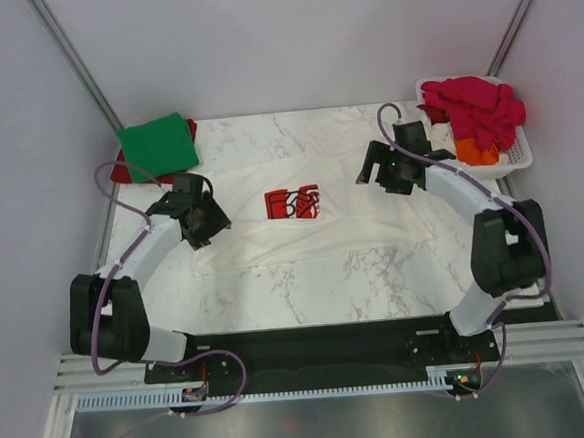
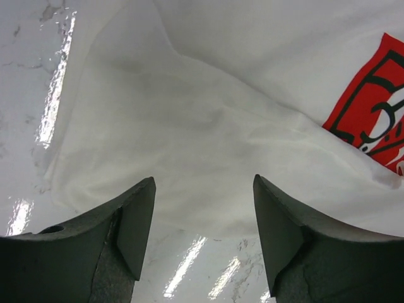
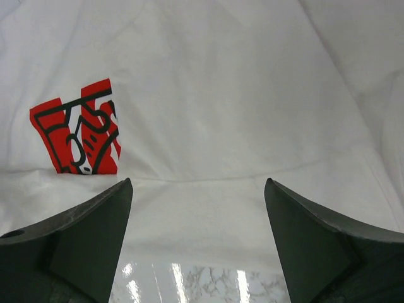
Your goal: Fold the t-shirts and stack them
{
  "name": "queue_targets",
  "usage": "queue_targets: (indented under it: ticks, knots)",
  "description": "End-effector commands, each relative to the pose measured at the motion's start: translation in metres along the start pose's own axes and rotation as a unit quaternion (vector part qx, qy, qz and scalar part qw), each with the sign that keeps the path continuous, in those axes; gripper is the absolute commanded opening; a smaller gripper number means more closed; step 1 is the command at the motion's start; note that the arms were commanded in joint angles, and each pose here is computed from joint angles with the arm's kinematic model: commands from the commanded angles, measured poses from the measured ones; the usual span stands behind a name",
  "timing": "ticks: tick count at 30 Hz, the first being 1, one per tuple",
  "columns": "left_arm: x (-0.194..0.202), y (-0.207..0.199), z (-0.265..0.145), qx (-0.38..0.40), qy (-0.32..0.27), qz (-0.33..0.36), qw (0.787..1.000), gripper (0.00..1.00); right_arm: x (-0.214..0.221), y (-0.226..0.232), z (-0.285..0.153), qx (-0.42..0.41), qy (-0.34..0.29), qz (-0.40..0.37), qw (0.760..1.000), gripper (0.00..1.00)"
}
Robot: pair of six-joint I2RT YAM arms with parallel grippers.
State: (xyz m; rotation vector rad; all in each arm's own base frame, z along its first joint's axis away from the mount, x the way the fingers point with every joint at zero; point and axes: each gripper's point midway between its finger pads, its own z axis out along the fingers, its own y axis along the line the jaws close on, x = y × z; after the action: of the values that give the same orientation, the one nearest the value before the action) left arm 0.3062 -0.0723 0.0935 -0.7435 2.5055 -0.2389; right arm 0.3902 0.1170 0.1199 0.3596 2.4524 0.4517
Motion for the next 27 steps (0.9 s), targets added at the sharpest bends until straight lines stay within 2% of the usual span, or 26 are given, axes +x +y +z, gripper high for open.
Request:
queue_targets:
  ticks: [1, 4, 8, 13, 16, 20, 23, 27]
  knots:
    - [-0.017, -0.020, 0.025, 0.018, -0.010, 0.029, 0.999, 0.70, 0.000, 0.010, 0.043, -0.033, 0.047, -0.006, 0.998, 0.93]
    - [-0.003, -0.010, 0.052, -0.012, 0.025, 0.036, 0.999, 0.68, 0.002, -0.011, 0.066, -0.006, 0.060, 0.018, 0.998, 0.93]
    - [0.015, 0.014, 0.059, -0.047, 0.039, 0.042, 0.997, 0.69, 0.028, -0.056, 0.078, 0.050, 0.076, 0.044, 0.995, 0.94]
    - [0.028, 0.050, 0.063, -0.103, 0.036, 0.055, 0.993, 0.70, 0.051, -0.138, 0.074, 0.169, 0.071, 0.097, 0.978, 0.96]
    - [0.032, 0.053, 0.069, -0.111, 0.048, 0.058, 0.991, 0.70, 0.073, -0.170, 0.066, 0.192, 0.080, 0.137, 0.969, 0.96]
    - [0.020, 0.051, 0.076, -0.127, 0.037, 0.068, 0.989, 0.70, 0.073, -0.159, 0.058, 0.168, 0.074, 0.138, 0.973, 0.97]
    - [0.021, 0.043, 0.071, -0.110, 0.043, 0.063, 0.991, 0.70, 0.075, -0.149, 0.051, 0.155, 0.080, 0.127, 0.976, 0.97]
    - [0.018, 0.031, 0.040, -0.083, 0.034, 0.064, 0.994, 0.72, 0.069, -0.096, 0.040, 0.114, 0.077, 0.060, 0.989, 0.97]
